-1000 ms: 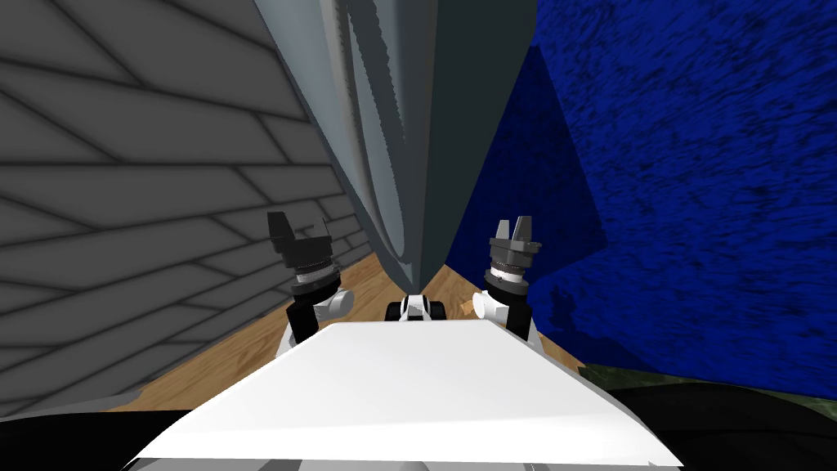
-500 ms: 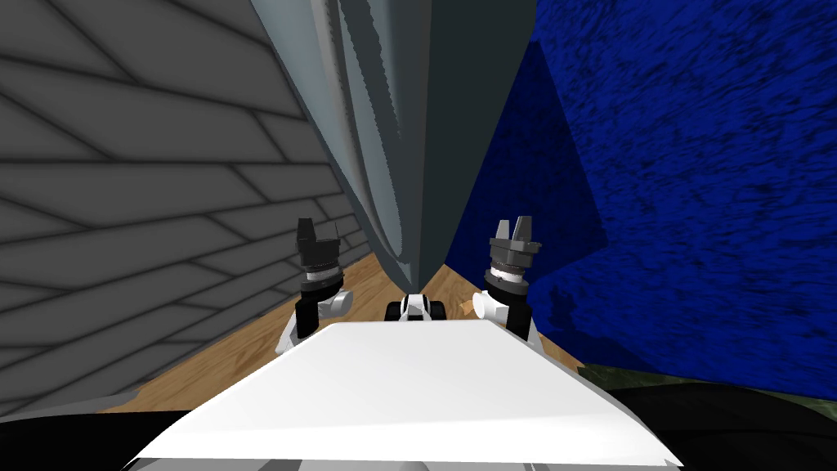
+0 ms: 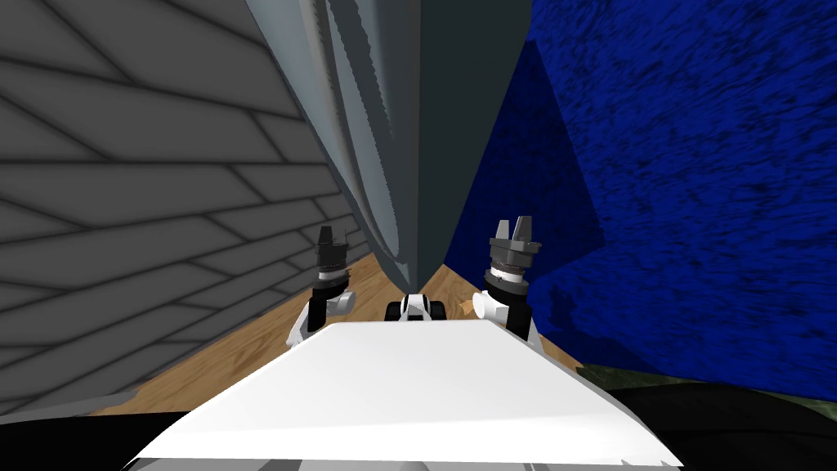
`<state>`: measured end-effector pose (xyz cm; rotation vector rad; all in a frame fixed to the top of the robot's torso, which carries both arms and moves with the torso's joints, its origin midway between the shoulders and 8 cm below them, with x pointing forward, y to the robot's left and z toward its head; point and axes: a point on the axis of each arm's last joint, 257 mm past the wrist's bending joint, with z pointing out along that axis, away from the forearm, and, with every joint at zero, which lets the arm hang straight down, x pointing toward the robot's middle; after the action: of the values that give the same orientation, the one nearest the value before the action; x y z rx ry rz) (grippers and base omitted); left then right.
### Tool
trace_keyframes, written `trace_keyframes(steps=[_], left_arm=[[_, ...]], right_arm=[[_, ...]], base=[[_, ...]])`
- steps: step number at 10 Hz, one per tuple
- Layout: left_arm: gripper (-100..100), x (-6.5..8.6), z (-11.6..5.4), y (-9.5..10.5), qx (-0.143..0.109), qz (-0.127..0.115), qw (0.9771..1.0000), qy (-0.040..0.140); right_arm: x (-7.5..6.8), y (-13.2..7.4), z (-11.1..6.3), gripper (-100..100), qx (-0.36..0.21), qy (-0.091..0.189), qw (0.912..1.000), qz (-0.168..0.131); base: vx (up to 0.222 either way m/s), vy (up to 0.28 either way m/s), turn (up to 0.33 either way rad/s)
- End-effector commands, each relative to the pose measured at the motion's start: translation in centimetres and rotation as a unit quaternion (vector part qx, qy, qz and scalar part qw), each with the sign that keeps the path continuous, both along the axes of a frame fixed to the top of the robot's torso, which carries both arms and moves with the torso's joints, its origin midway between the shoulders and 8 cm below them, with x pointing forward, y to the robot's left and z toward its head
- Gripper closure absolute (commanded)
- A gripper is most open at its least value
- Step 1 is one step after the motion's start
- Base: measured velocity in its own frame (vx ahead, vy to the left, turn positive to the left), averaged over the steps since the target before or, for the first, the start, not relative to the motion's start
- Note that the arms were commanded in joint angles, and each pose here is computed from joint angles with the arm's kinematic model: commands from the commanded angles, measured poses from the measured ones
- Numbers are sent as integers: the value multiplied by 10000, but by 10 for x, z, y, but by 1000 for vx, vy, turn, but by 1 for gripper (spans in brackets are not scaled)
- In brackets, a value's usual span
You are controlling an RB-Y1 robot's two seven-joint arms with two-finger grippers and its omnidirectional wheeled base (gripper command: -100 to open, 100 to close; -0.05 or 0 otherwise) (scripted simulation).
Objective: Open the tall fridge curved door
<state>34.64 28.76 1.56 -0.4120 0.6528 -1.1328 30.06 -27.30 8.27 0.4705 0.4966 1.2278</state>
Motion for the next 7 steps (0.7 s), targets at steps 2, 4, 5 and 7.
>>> trace_keyframes(steps=[2,4,5,7], left_arm=[[-100,16,-39,4,136,96,9993,332],[-100,20,-51,5,165,123,9988,441],[-100,24,-61,5,197,144,9983,523],[-100,30,-80,6,258,178,9972,675]], right_arm=[[0,0,0,0,0,0,10000,0],[0,0,0,0,0,0,10000,0],[0,0,0,0,0,0,10000,0],[0,0,0,0,0,0,10000,0]], base=[[1,-41,2],[3,-27,0],[3,-27,1],[-1,-35,1]])
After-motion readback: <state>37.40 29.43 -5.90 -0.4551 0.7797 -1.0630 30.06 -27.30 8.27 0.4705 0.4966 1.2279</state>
